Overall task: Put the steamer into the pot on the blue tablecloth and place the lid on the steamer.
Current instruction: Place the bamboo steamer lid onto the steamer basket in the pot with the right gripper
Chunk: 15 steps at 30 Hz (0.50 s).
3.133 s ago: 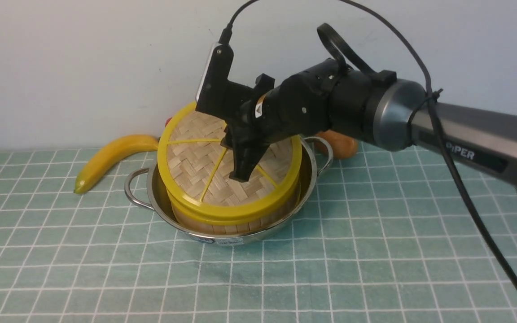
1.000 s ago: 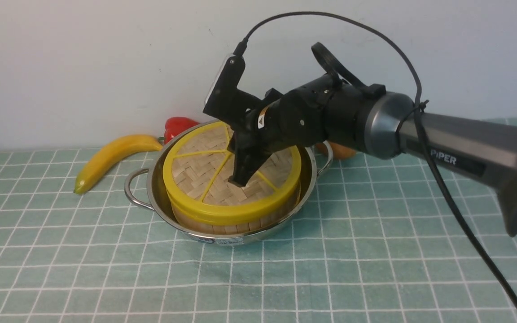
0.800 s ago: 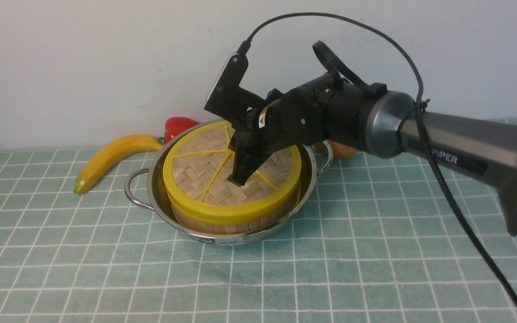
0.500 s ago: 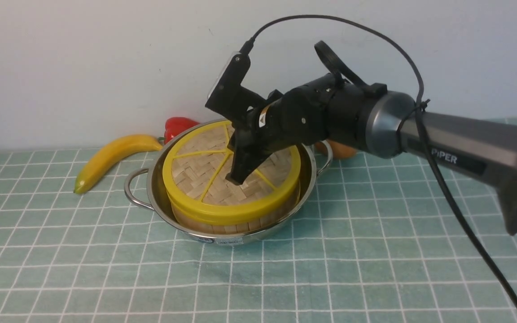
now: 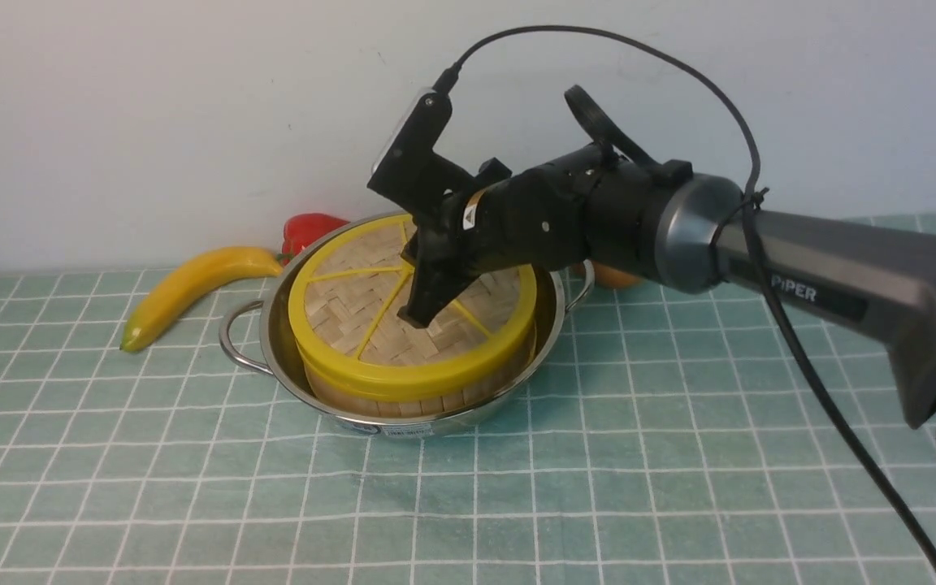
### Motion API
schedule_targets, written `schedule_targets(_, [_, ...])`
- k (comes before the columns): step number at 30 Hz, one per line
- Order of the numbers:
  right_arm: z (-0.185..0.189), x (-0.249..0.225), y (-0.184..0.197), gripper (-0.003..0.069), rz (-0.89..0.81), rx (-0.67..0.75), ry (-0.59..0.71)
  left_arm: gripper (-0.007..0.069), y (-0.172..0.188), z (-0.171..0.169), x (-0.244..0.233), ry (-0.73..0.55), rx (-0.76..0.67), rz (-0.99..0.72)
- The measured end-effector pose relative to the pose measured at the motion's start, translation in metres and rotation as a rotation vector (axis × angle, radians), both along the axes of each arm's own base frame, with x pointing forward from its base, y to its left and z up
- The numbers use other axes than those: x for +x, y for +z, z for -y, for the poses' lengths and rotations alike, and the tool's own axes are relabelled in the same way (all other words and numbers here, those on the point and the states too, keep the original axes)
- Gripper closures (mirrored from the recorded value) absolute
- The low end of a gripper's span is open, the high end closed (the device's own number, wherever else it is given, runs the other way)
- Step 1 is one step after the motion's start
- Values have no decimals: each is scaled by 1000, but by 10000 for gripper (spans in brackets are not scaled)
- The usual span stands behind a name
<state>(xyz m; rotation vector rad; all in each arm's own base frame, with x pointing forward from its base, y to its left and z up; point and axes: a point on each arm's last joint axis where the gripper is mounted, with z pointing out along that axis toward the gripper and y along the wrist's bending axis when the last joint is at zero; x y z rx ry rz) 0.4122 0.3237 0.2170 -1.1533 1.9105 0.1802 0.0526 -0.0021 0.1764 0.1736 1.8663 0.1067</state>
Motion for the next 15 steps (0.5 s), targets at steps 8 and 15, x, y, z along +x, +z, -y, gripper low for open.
schedule_targets(8, [-1,-2,4,504,-28,43,-14,47,0,0,0,0,0,0])
schedule_targets(15, [-2,-3,4,328,-62,85,-29,47,0,0,0,0,0,0])
